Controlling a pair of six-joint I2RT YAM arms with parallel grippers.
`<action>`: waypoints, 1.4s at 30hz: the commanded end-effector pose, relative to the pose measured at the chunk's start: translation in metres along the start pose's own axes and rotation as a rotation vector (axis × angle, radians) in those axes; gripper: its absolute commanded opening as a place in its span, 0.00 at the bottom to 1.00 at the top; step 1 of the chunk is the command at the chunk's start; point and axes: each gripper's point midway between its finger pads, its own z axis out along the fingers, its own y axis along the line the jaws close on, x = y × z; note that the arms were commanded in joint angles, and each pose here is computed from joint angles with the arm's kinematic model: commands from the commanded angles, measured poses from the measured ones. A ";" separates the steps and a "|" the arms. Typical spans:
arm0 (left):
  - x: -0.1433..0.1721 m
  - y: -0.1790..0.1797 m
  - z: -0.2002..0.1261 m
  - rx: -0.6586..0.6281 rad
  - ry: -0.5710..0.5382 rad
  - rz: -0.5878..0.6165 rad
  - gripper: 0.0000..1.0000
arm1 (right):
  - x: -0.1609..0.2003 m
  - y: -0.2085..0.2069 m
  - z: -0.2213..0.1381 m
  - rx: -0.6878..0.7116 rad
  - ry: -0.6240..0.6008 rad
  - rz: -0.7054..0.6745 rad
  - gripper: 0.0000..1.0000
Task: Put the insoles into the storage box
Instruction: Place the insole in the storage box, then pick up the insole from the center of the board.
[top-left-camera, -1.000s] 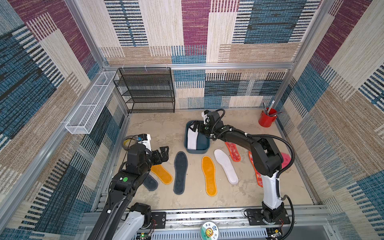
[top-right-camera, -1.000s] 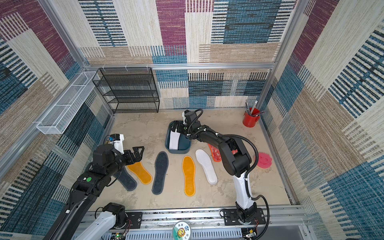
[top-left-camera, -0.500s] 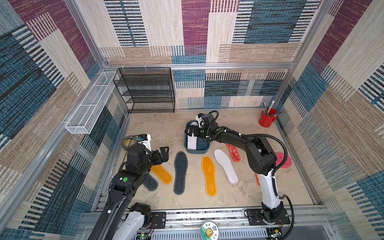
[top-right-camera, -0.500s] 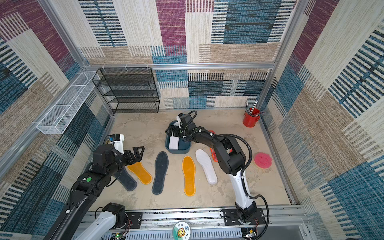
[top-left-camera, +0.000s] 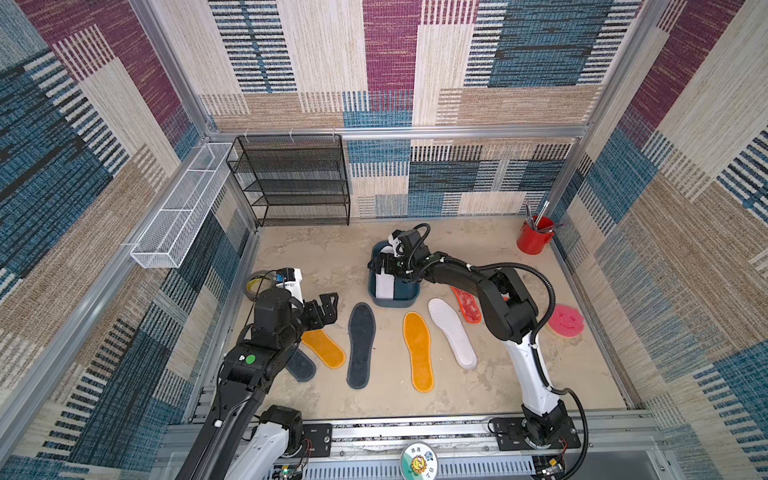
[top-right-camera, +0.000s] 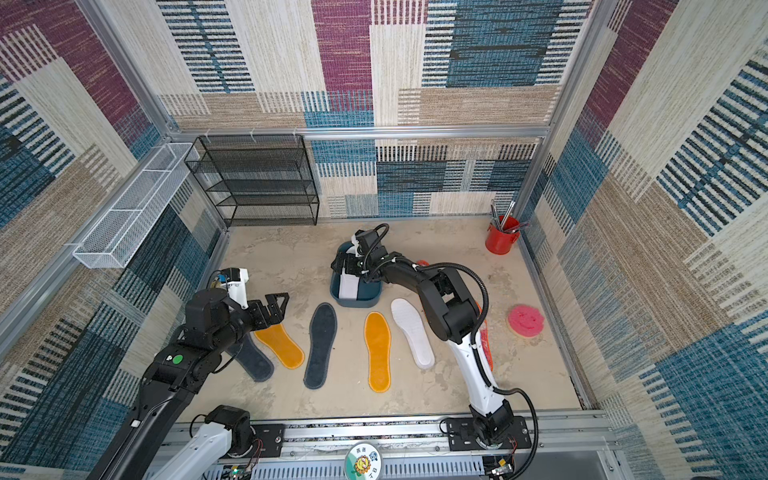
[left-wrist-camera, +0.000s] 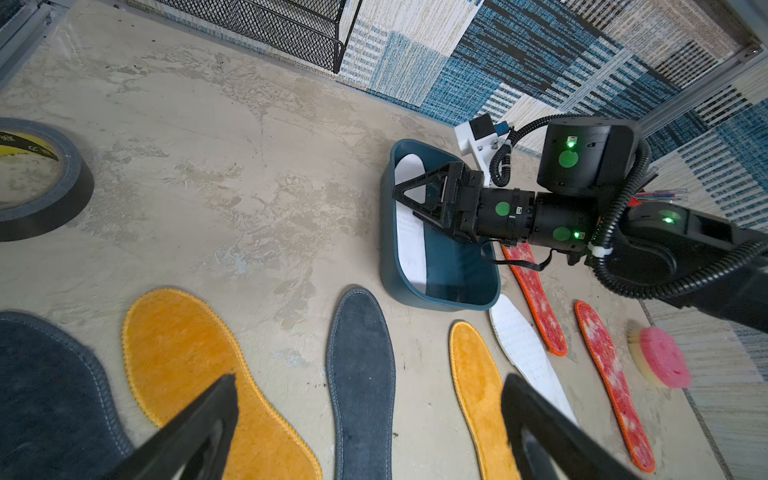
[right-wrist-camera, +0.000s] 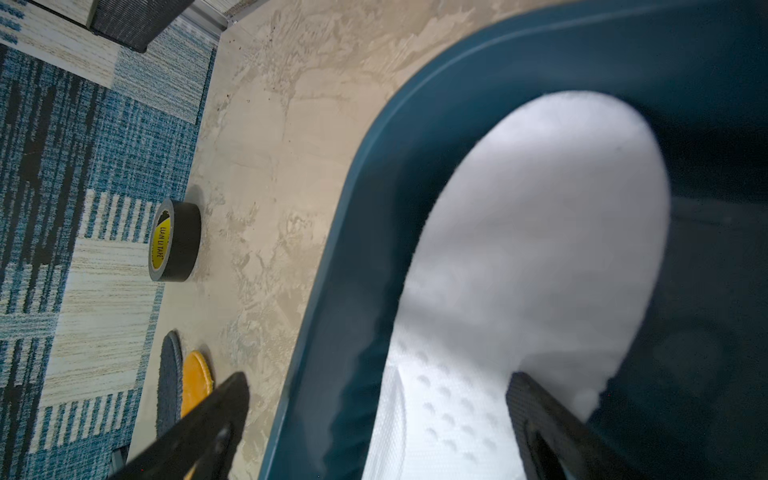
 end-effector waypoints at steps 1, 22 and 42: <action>-0.006 -0.003 -0.001 0.010 -0.017 0.012 1.00 | -0.010 0.012 -0.006 -0.026 -0.027 -0.020 0.98; 0.034 -0.051 0.024 0.208 0.158 -0.377 0.85 | -0.034 0.020 -0.218 0.074 -0.347 -0.099 0.98; 0.163 -0.206 0.105 0.385 0.478 -0.395 0.70 | 0.034 -0.074 -0.296 0.216 -0.396 0.010 0.98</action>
